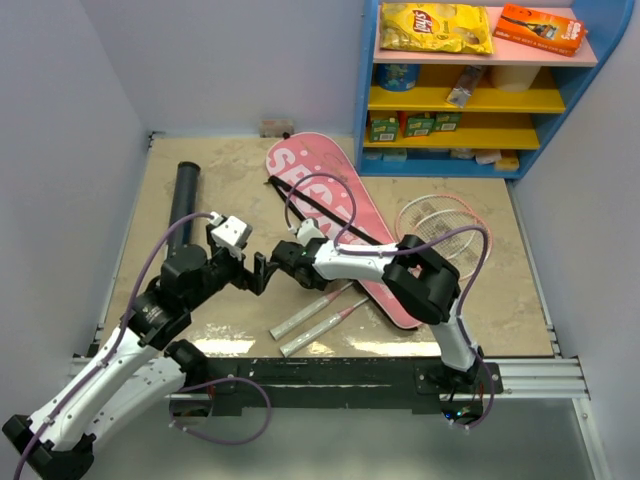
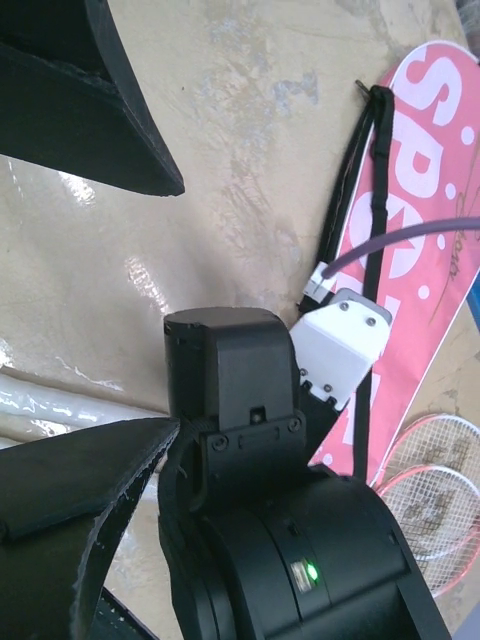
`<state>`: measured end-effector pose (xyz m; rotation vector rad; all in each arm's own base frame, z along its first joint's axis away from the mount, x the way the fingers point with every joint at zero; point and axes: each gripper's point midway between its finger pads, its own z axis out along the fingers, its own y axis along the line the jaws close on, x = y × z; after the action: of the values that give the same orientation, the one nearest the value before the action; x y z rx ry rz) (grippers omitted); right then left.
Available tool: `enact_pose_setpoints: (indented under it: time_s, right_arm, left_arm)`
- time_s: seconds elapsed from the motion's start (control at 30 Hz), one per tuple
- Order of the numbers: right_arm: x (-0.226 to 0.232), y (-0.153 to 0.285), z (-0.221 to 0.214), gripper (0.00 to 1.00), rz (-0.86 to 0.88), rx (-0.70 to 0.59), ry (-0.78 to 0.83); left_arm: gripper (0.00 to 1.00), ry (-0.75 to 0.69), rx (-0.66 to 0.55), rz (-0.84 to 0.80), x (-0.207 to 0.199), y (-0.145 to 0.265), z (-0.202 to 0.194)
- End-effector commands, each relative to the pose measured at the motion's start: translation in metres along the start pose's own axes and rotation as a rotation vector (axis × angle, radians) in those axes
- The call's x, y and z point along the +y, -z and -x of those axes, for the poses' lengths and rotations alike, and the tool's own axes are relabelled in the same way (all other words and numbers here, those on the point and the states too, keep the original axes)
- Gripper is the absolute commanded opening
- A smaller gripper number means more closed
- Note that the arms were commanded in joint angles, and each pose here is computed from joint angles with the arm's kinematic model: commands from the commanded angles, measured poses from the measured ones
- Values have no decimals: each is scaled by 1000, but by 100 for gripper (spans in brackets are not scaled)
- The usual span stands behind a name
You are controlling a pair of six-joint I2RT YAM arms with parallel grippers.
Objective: Pack up the badminton gear
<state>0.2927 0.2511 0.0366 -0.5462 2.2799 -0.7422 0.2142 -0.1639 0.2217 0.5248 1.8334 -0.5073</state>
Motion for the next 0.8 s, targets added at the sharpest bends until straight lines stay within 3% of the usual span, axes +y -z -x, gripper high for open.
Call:
enact_pose_setpoints:
  time_s: [0.0,0.3,0.47,0.5,0.57,0.6,0.63,0.7,0.77]
  right_arm:
    - [-28,43,54,0,95,-96,-176]
    - [-67,135,170,0,403,-260,-383]
    - [-100,180,224,0,694,-324,-645]
    - [-130,190,239,0,759,-385,-760]
    - [-107,167,218,0,862,-291,-867]
    - [-114,176,232,0,988,-348,-952]
    - [-96,160,202,0,1018,-258,-1008]
    - [-93,158,197,0,1077,-277,-1108]
    - [-71,142,160,0,1097,-183,-1198]
  left_arm:
    - [95,7,-90,62,10,9,19]
    - [95,23,-239,131,22,38,44]
    - [95,31,-263,158,26,45,48]
    - [95,35,-267,162,27,45,48]
    - [95,36,-273,166,27,47,49]
    - [95,36,-274,167,28,47,48]
    - [95,35,-271,169,28,46,47]
    - [95,35,-268,171,29,46,47]
    - [95,34,-263,167,28,45,46]
